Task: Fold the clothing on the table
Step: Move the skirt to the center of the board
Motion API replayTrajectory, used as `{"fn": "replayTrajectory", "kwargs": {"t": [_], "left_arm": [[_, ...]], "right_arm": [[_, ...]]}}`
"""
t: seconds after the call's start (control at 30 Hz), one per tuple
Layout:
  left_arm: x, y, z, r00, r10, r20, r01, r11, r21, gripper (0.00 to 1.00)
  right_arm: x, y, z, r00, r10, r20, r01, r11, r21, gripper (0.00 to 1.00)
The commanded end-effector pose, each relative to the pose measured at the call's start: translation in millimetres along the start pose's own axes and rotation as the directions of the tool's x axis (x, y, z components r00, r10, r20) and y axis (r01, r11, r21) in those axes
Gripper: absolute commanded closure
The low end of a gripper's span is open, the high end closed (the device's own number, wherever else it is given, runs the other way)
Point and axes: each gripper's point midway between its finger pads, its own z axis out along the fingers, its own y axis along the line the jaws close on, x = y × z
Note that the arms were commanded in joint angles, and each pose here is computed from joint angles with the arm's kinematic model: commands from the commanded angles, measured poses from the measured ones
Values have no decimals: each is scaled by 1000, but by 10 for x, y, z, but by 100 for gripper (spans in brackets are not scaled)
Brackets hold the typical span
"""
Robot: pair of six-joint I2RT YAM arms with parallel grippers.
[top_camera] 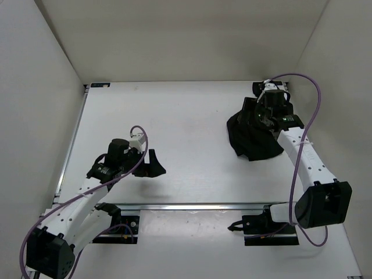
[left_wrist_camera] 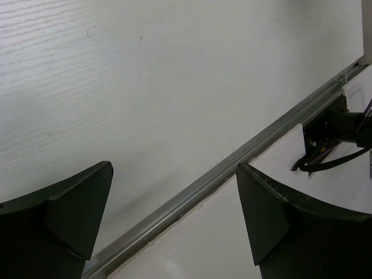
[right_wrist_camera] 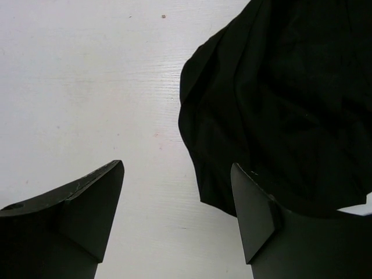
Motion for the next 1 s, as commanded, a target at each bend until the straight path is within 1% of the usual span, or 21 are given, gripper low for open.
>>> {"fn": "replayTrajectory", "kwargs": {"t": [0.0, 0.07, 0.1, 0.13, 0.17, 0.27, 0.33, 0.37, 0.4, 0.47, 0.5, 0.57, 0.6, 0.63, 0.67, 0.73, 0.77, 0.83, 0.87, 0.9, 0.97], "left_arm": [[-53, -176, -75, 998, 27, 61, -32, 996, 83, 2], [-24, -258, -91, 996, 48, 75, -57, 992, 117, 2], [-66, -229, -113, 993, 52, 105, -63, 992, 106, 1], [-46, -213, -109, 994, 47, 104, -57, 993, 100, 1], [-28, -202, -95, 993, 46, 110, -57, 993, 99, 1], [-33, -177, -78, 991, 36, 130, -49, 994, 99, 2], [-15, -111, -46, 990, 40, 136, -50, 996, 77, 1], [-9, -126, -52, 989, 47, 140, -59, 995, 82, 1], [-5, -67, -49, 989, 48, 139, -55, 997, 50, 1], [-40, -11, -50, 988, 64, 143, -66, 998, 8, 2], [-3, -1, -45, 990, 68, 126, -69, 998, 2, 2], [-17, 4, -37, 989, 81, 127, -81, 997, -5, 1], [3, 6, -35, 989, 85, 120, -86, 996, -4, 2], [12, 25, -24, 990, 78, 118, -77, 997, -10, 1], [59, 53, -2, 992, 73, 102, -72, 997, -17, 1], [81, 103, 17, 993, 60, 97, -56, 998, -36, 1], [106, 113, 28, 995, 56, 86, -53, 998, -38, 2], [40, 114, 23, 993, 73, 96, -68, 996, -52, 1], [54, 159, 13, 994, 74, 86, -68, 995, -77, 2], [-24, 146, -9, 990, 93, 101, -85, 993, -86, 1], [-29, 169, -30, 991, 95, 93, -85, 990, -110, 1]], "right_arm": [[-173, 15, 38, 999, 39, 12, -38, 999, -6, 28], [-300, -8, 48, 996, 91, 17, -91, 996, 0, 28], [-345, -30, 100, 992, 129, 10, -129, 992, 8, 28], [-353, -80, 125, 987, 164, 3, -164, 986, 15, 28], [-336, -112, 234, 979, 203, -24, -203, 979, 16, 29], [-361, -192, 431, 954, 297, -40, -296, 955, 33, 30], [-307, -256, 650, 936, 345, -74, -342, 938, 55, 32], [-353, -240, 674, 931, 358, -69, -355, 933, 56, 33], [-350, -275, 782, 925, 371, -76, -365, 927, 80, 32], [-325, -397, 1000, 910, 410, -71, -398, 907, 138, 33], [-451, -400, 1045, 909, 416, -39, -408, 904, 126, 33], [-508, -524, 1271, 893, 450, -26, -442, 885, 145, 34], [-652, -495, 1304, 891, 455, -8, -450, 884, 126, 35], [-633, -516, 1424, 879, 477, -17, -471, 871, 138, 35], [-805, -650, 1420, 865, 502, 19, -499, 854, 147, 35], [-783, -737, 1648, 853, 522, 5, -514, 838, 185, 35], [-926, -768, 1643, 853, 522, 33, -517, 833, 196, 35], [-979, -896, 1777, 858, 512, 38, -503, 823, 263, 35], [-787, -1005, 1884, 853, 521, -2, -491, 806, 330, 34], [-839, -1069, 1946, 853, 522, 3, -492, 802, 340, 33], [-887, -1121, 1901, 864, 503, -12, -462, 803, 377, 32]]}}
